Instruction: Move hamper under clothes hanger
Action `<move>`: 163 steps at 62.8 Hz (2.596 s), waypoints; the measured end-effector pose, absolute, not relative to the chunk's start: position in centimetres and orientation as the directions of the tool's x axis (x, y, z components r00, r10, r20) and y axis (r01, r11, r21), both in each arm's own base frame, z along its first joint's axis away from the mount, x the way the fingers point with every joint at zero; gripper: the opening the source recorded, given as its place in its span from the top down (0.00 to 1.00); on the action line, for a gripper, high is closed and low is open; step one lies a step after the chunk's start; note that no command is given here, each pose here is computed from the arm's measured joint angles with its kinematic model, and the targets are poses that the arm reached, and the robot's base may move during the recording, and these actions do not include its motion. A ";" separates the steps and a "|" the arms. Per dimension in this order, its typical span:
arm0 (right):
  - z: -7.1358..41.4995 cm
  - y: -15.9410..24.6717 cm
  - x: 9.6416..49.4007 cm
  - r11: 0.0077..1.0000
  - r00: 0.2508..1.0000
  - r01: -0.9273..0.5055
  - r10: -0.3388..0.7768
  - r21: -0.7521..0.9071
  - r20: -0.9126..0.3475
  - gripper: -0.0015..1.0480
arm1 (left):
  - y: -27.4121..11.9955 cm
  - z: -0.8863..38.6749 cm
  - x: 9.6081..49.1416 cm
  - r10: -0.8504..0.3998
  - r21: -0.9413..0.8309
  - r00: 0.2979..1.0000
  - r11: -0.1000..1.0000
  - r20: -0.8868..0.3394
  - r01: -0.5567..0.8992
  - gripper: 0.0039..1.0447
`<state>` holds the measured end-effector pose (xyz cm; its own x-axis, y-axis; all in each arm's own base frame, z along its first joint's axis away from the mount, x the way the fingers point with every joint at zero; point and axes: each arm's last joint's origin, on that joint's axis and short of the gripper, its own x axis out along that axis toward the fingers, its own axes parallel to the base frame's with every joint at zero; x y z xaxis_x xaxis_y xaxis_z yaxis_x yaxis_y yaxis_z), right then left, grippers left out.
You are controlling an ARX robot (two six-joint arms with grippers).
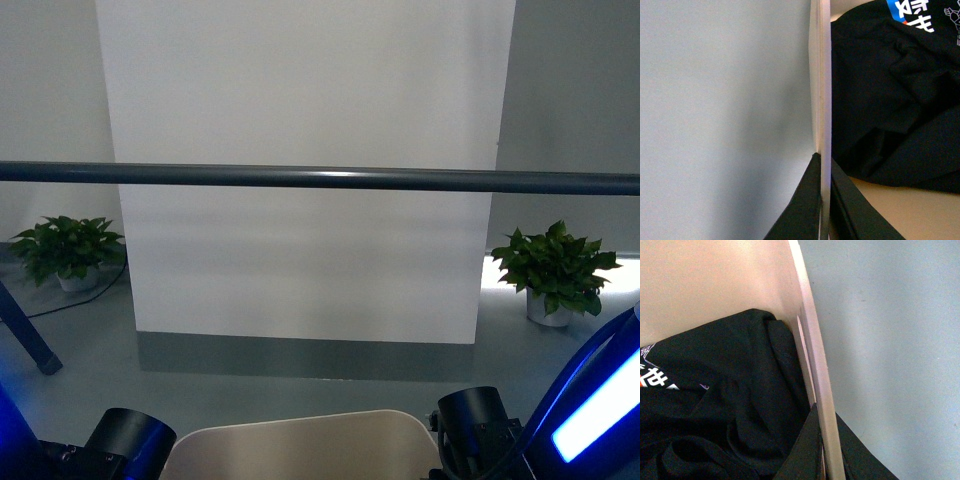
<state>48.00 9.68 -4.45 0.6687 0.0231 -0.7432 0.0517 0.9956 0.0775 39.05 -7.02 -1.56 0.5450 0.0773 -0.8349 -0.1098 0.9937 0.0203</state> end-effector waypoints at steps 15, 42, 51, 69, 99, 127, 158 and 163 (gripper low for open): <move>-4.4 9.7 48.2 0.996 0.672 0.047 0.027 0.079 -0.740 0.97 | -7.0 -2.0 39.1 0.075 0.017 0.538 0.994 -0.840 -0.113 0.97; -4.6 10.0 48.1 0.996 0.671 0.043 0.028 0.076 -0.741 0.97 | -7.0 -2.2 39.3 0.079 0.024 0.540 0.994 -0.838 -0.107 0.84; -4.6 10.1 48.1 0.996 0.672 0.041 0.029 0.076 -0.740 0.97 | -7.1 -2.2 39.3 0.066 0.018 0.542 0.996 -0.838 -0.093 0.65; -4.7 10.7 48.0 0.993 0.676 0.056 0.039 0.104 -0.736 0.77 | -7.2 -2.1 39.5 0.057 0.015 0.548 0.997 -0.834 -0.081 0.27; -5.0 12.1 47.3 0.990 0.682 0.032 0.079 0.137 -0.727 0.17 | -7.3 -1.5 40.1 0.043 -0.003 0.583 0.997 -0.811 -0.078 0.06; -2.8 11.4 47.9 0.991 0.722 0.047 0.051 0.123 -0.690 0.08 | -7.9 4.3 41.8 0.022 -0.032 0.720 0.998 -0.694 -0.062 0.06; 5.0 10.6 48.9 0.998 0.827 0.036 -0.002 0.049 -0.563 0.08 | -8.4 10.7 42.6 0.010 0.003 0.823 1.000 -0.567 -0.010 0.06; 6.8 10.6 49.0 0.999 0.847 0.032 -0.011 0.031 -0.531 0.08 | -8.4 12.3 43.0 0.010 0.010 0.846 1.000 -0.533 -0.006 0.06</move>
<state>48.95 10.57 6.77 0.8474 -0.0107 -0.5308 0.0322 0.9990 0.0312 42.96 -8.36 12.34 0.8459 0.0098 -0.5333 -0.0055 0.9999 0.0096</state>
